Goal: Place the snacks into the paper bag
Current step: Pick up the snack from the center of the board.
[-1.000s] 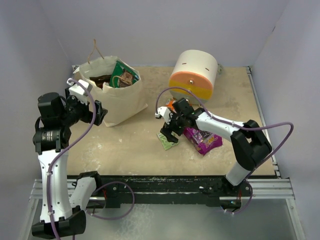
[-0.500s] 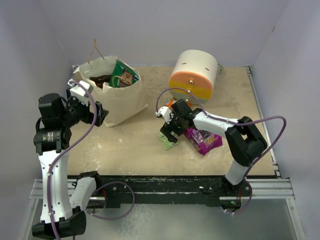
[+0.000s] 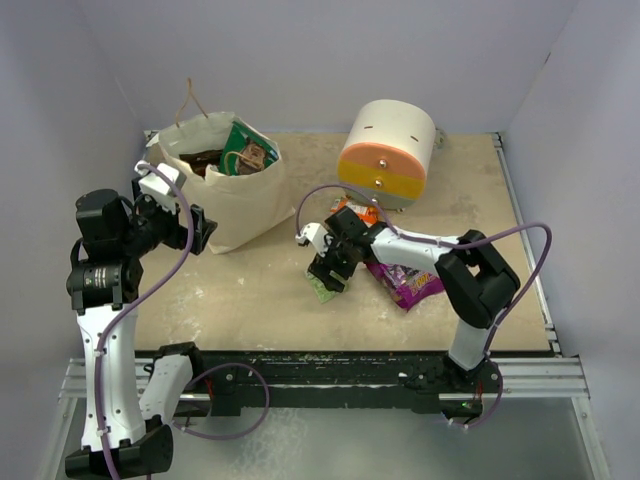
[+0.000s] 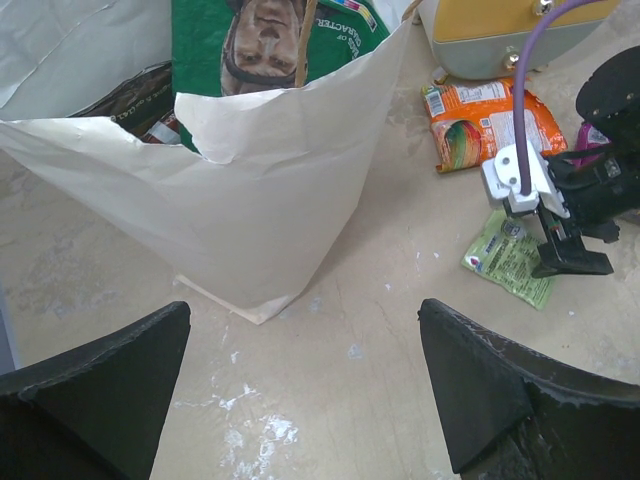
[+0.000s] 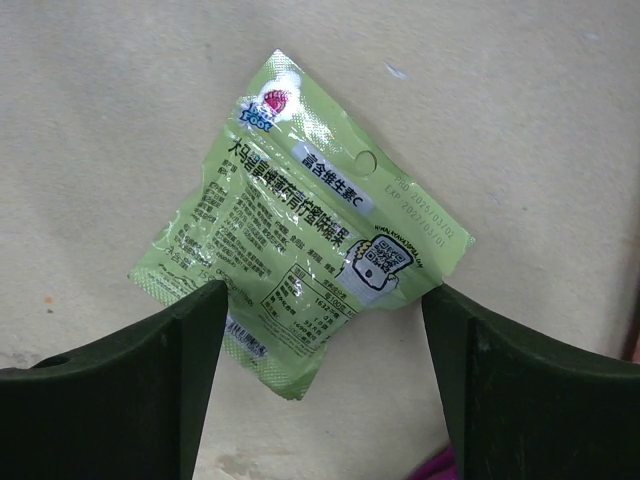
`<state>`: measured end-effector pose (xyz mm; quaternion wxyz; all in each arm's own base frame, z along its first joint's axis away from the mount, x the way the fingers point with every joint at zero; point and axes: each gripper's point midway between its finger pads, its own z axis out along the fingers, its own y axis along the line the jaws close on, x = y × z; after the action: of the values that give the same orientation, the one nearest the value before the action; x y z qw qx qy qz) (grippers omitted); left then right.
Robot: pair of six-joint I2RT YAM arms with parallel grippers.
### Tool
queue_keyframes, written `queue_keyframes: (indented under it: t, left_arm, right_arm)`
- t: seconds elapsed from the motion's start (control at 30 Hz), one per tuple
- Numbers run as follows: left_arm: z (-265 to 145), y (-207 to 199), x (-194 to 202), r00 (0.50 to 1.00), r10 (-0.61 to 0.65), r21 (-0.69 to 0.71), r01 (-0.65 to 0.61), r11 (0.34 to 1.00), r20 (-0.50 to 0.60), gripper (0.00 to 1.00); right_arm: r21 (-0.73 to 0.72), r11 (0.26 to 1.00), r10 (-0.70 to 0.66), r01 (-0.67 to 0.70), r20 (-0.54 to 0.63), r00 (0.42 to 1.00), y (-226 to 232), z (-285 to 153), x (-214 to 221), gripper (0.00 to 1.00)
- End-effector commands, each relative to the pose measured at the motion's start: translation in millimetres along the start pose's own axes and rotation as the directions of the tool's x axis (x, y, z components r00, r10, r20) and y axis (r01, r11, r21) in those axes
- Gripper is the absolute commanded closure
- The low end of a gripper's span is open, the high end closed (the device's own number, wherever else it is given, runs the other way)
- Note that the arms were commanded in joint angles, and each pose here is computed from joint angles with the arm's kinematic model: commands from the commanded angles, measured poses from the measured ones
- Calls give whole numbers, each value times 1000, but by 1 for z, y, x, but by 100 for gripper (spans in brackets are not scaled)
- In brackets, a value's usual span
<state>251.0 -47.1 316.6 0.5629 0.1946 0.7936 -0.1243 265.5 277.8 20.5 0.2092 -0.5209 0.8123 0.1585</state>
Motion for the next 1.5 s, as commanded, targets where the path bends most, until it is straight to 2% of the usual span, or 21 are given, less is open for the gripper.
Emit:
queue_keyframes:
  t: [0.0,0.27,0.4,0.5,0.93,1.27,1.47]
  left_arm:
    - [0,1,-9,998,40,5,-40,999,39,1]
    - [-1,0,-8,998,48,6,-48,999,43,1]
    - [-1,0,-7,998,53,5,-53,999,41,1]
    - [-3,0,-6,997,60,0,-60,998,38,1]
    - [-6,-1,0,996,90,-6,-90,996,27,1]
    - [-1,-28,40,991,107,192,-90,977,-81,0]
    - [0,-43,43,989,136,291,-113,950,-58,3]
  right_arm:
    - [18,996,-83,82,61,995,9,-5,-23,20]
    - [42,997,-67,66,16,998,8,-4,-2,14]
    - [73,995,-62,62,-12,998,3,-1,6,17]
    - [78,995,-63,66,-42,997,2,-2,13,26]
    - [22,997,-74,75,-19,997,1,0,7,65]
    - [12,990,-138,138,55,989,6,-22,-12,100]
    - [31,979,-206,203,168,964,7,-50,-47,100]
